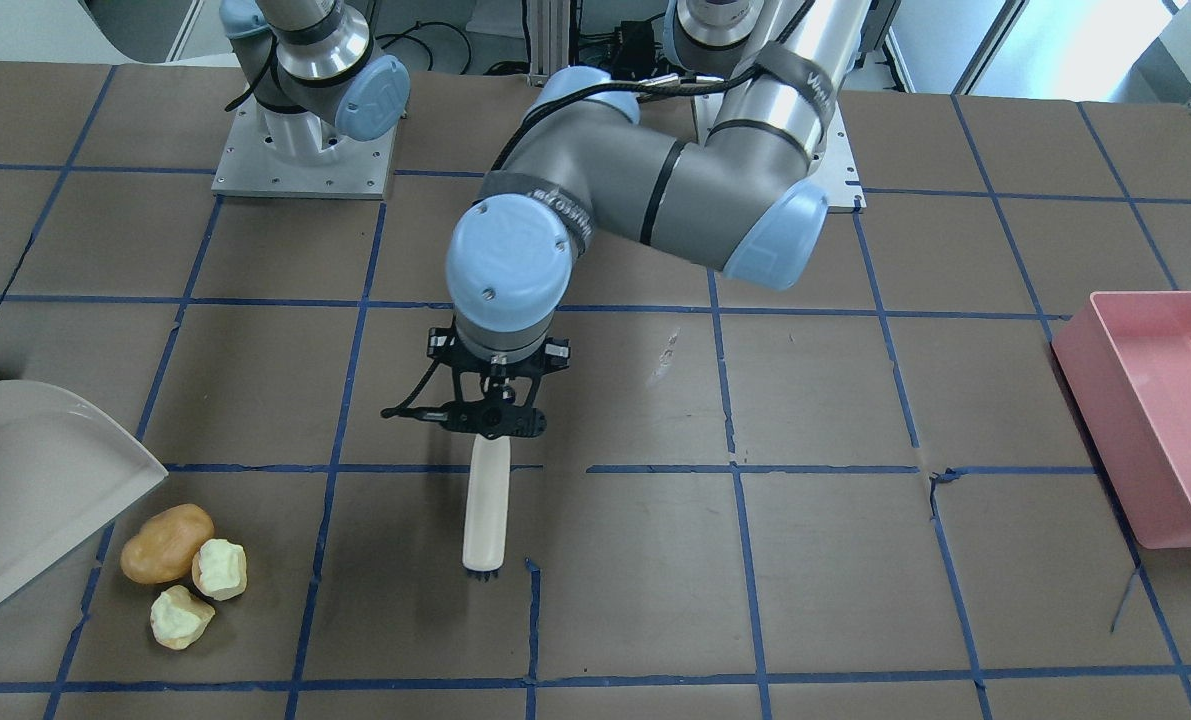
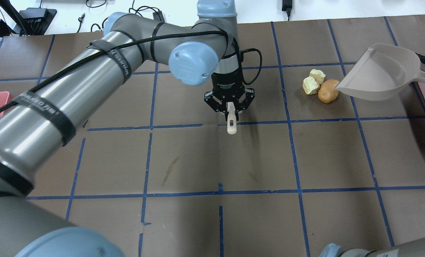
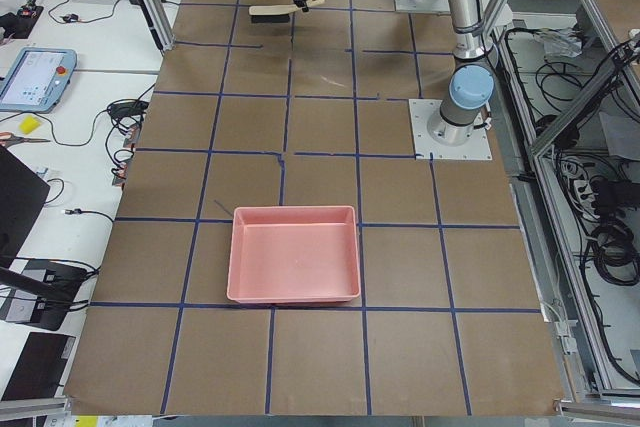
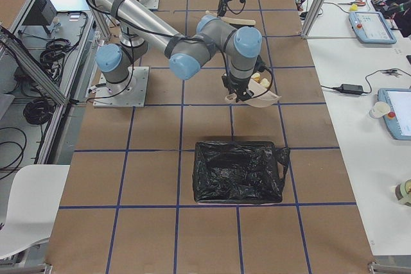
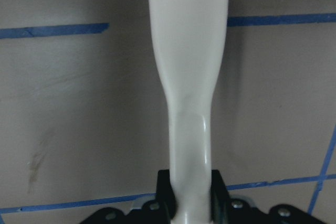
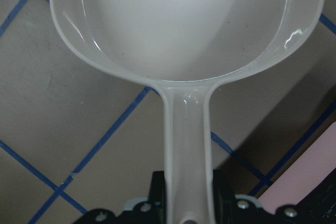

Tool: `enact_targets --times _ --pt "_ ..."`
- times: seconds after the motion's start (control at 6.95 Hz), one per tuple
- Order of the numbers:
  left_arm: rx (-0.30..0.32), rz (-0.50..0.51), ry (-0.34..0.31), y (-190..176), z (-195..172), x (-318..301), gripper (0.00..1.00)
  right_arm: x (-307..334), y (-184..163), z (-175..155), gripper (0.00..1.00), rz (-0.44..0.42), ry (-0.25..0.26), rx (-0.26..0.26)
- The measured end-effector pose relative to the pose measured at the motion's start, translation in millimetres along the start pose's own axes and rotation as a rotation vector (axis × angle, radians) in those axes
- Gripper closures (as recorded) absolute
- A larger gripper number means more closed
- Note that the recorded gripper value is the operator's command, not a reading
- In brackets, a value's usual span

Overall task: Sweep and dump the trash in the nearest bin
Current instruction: 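Carry the dustpan near the potato with the right gripper while the left follows, then lower the brush behind the potato and cubes with the left gripper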

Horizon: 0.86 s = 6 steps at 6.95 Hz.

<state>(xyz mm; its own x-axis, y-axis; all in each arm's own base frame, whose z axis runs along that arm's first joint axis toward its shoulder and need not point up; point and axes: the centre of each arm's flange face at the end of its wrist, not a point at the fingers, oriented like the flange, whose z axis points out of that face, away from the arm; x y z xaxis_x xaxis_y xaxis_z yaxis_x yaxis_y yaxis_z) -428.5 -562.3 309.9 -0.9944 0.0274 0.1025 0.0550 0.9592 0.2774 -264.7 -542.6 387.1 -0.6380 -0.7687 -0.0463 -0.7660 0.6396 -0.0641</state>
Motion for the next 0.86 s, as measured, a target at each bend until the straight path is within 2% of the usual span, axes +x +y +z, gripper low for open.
enact_targets --times 0.14,0.43,0.72,0.86 --pt "0.001 0.010 0.010 -18 0 31 0.97 21 19 16 1.00 -0.147 -0.010 -0.003" --pt "-0.011 0.022 0.049 -35 3 63 0.95 54 35 43 1.00 -0.430 0.016 -0.009" --pt "-0.028 0.017 0.093 -38 6 77 0.93 94 31 69 1.00 -0.562 0.026 -0.005" --pt "-0.039 0.008 0.108 -39 11 88 0.93 111 11 80 1.00 -0.608 0.024 -0.004"
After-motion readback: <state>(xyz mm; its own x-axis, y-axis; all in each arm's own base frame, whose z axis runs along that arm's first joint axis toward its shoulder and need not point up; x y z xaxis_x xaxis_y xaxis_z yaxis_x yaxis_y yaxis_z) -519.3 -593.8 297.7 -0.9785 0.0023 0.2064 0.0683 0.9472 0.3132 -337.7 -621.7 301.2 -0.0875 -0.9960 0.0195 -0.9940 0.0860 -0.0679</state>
